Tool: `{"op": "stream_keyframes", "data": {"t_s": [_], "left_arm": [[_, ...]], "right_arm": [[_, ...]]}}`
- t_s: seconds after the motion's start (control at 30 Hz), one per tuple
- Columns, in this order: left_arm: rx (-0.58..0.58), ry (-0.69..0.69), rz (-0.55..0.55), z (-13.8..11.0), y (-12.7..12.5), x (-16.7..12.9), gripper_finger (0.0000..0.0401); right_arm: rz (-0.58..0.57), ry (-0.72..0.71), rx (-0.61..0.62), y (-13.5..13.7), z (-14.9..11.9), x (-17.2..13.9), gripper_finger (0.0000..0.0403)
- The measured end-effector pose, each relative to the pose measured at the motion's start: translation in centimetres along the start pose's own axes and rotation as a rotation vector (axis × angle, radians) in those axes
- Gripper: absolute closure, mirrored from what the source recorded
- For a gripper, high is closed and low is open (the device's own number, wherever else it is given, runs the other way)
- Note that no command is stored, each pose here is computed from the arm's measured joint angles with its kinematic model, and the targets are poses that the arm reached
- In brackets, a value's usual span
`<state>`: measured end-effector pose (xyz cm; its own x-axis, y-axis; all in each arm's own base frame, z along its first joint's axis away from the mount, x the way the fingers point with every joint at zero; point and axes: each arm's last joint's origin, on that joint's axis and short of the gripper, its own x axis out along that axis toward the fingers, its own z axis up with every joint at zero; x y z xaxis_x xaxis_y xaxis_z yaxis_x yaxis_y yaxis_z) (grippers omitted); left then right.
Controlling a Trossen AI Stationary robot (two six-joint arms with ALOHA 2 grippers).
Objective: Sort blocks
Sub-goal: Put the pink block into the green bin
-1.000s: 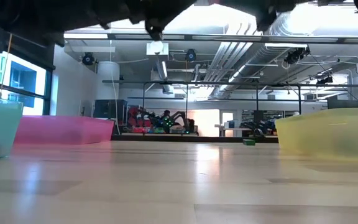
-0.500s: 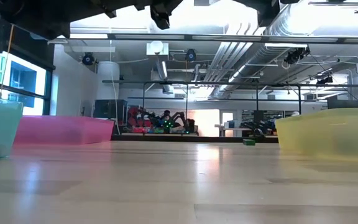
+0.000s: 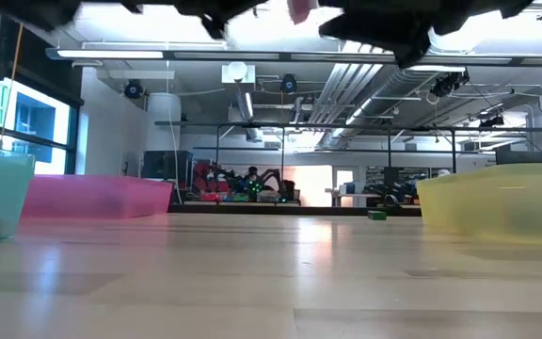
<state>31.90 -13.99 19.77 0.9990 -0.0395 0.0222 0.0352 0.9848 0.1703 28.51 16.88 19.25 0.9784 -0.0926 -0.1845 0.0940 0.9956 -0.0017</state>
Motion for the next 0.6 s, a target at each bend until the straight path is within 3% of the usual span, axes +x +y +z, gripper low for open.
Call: {"op": "stream_keyframes", "data": {"t_s": [0.27,0.43,0.6], "left_arm": [[0.125,0.416,0.257,3.3,-1.5,-4.3,0.0326],[-0.043,0.675,0.321,3.4,-1.9,-9.4,0.0326],[-0.333,0.998,0.371,2.0,-3.3,-14.2,0.0326]], "right_arm": [[-0.017,0.068,0.058,-0.2,-0.8,0.0,0.0233],[-0.026,0.072,0.054,-0.2,-0.9,0.0,0.0232],[-0.027,0.074,0.052,-0.2,-0.9,0.0,0.0231]]}}
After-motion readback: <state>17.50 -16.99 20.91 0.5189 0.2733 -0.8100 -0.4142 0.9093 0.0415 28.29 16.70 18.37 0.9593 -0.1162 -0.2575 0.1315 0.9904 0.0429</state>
